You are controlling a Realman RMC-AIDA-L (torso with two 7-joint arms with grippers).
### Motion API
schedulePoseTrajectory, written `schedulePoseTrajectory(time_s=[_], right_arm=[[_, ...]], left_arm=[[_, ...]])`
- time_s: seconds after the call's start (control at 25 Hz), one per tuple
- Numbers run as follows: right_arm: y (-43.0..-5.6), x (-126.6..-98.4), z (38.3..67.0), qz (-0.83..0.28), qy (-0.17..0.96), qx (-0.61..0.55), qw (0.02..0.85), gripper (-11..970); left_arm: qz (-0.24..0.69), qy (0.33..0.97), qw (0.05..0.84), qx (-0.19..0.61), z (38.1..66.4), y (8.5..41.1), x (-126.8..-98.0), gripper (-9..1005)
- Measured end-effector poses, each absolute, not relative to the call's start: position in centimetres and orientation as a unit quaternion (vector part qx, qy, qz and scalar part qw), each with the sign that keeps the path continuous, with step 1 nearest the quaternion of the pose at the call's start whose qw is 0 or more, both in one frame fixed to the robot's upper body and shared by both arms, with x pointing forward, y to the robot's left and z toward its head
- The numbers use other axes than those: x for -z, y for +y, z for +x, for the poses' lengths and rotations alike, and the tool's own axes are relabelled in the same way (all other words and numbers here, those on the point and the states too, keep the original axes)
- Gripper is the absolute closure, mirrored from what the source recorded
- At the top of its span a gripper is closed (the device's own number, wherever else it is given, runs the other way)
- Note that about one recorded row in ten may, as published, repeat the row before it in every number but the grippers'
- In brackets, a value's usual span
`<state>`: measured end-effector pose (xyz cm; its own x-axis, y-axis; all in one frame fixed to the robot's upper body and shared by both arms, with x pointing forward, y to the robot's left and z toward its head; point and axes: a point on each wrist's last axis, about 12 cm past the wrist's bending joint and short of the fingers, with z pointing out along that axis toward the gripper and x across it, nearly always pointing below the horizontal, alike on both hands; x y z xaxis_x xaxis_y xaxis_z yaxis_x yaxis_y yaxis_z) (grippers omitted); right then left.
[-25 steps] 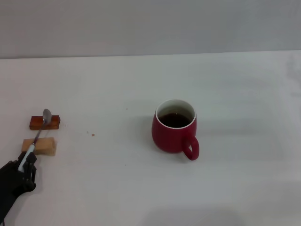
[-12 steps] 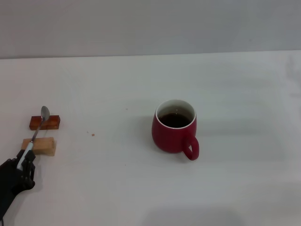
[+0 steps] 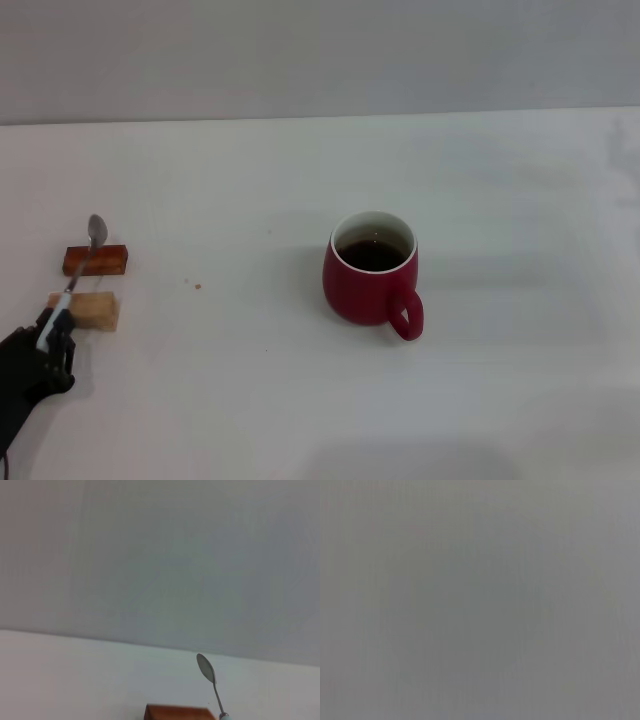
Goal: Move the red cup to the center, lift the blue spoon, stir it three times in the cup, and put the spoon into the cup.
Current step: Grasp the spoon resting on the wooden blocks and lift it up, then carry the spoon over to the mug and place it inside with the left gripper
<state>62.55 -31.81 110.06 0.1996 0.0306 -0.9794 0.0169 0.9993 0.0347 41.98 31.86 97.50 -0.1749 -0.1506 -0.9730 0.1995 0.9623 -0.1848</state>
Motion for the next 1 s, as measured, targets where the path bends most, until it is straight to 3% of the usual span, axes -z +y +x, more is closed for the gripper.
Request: schedulePoseTrajectory(time_s=[0.24,0.6,0.88,1.0], right_arm=[[-31.7,-109.8,62.4,0.019,0.635,-0.007,0.772,568],[-31.7,-109.1,61.8,0.024,0.641,-0.010,0.767,569],[-32.7,-107.8,60.2,0.030,0.649,-0.008,0.760,569],[-33.0,-107.5,59.7,0.035,0.650,-0.008,0.759,569]], left_arm=[[0.005,0.731,0.662,0.165,43.4,32.2,-98.7,851],[0.031,0.684,0.695,0.219,48.8,32.5,-102.4,851],[0.084,0.691,0.664,0.274,54.0,32.7,-106.3,851],[0.100,0.698,0.646,0.291,55.1,32.5,-107.2,852]])
